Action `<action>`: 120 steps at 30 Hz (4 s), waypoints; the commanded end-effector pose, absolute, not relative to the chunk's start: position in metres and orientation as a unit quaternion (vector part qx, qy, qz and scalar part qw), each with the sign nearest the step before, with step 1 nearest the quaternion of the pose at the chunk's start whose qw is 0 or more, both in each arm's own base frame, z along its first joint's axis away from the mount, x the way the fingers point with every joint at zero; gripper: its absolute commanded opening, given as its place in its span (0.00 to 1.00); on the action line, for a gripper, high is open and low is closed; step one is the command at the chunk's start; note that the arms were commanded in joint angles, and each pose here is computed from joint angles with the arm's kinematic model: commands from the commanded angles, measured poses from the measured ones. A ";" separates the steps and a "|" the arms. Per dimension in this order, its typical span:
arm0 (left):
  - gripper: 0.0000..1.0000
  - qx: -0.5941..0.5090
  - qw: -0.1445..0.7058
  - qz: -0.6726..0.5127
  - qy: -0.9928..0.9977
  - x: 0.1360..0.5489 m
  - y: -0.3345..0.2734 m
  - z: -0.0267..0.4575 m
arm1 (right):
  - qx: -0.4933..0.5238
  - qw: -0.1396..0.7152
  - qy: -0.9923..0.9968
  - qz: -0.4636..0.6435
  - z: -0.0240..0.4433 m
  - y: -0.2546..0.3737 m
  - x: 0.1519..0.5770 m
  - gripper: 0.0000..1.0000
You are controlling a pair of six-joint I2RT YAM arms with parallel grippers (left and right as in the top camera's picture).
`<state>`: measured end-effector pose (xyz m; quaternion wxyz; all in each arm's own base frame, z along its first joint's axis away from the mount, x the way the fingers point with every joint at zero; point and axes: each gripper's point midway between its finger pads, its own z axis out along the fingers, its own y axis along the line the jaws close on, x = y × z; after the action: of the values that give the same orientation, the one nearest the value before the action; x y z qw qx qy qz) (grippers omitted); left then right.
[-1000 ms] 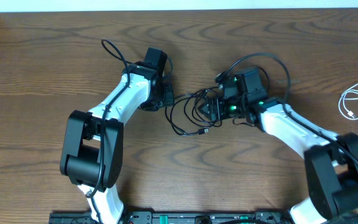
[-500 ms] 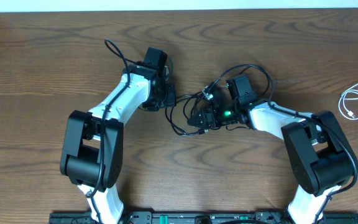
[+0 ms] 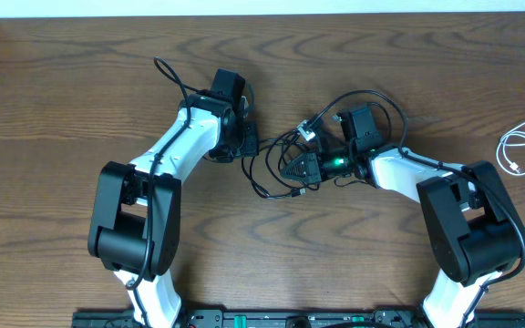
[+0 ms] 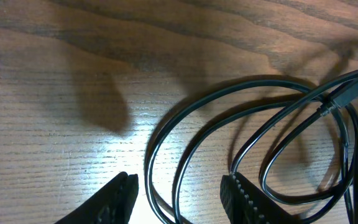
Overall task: Untangle cables
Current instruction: 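Grasp a black cable strand with the right gripper, then pull the black cable up and rightward with the right gripper, then lift the black cable high toward the far top right with the right gripper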
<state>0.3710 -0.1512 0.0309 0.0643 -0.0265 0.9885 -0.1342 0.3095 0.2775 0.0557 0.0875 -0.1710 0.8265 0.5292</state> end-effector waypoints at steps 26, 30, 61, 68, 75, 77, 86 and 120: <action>0.54 -0.008 0.060 -0.121 0.991 0.370 -0.145 0.023 | -0.187 0.121 0.745 0.629 0.126 0.282 0.327 0.01; 0.53 -0.008 0.060 -0.121 0.991 0.370 -0.145 0.023 | -0.188 0.172 0.714 0.652 0.172 0.274 0.345 0.01; 0.35 -0.012 0.070 -0.089 0.993 0.373 -0.135 0.021 | -0.137 0.345 0.629 0.683 0.289 0.179 0.391 0.01; 0.56 -0.011 0.066 -0.099 0.993 0.372 -0.138 0.022 | -0.135 0.348 0.629 0.682 0.289 0.176 0.392 0.01; 0.69 0.060 0.046 -0.223 0.972 0.361 -0.181 0.035 | -0.044 0.348 0.617 0.705 0.300 0.164 0.412 0.01; 0.69 0.096 0.042 -0.280 0.954 0.355 -0.198 0.045 | -0.008 0.362 0.600 0.713 0.309 0.157 0.420 0.01; 0.69 0.101 0.052 -0.272 0.956 0.359 -0.197 0.044 | 0.036 0.428 0.517 0.741 0.357 0.136 0.427 0.01; 0.69 0.093 0.062 -0.235 0.966 0.364 -0.186 0.038 | -0.193 0.439 0.550 0.684 0.525 0.201 0.413 0.01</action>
<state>0.3652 -0.1897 0.0456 0.0667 0.0902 0.9634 -0.2435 0.4278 0.2036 0.4861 0.3895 -0.1711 0.5829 0.6923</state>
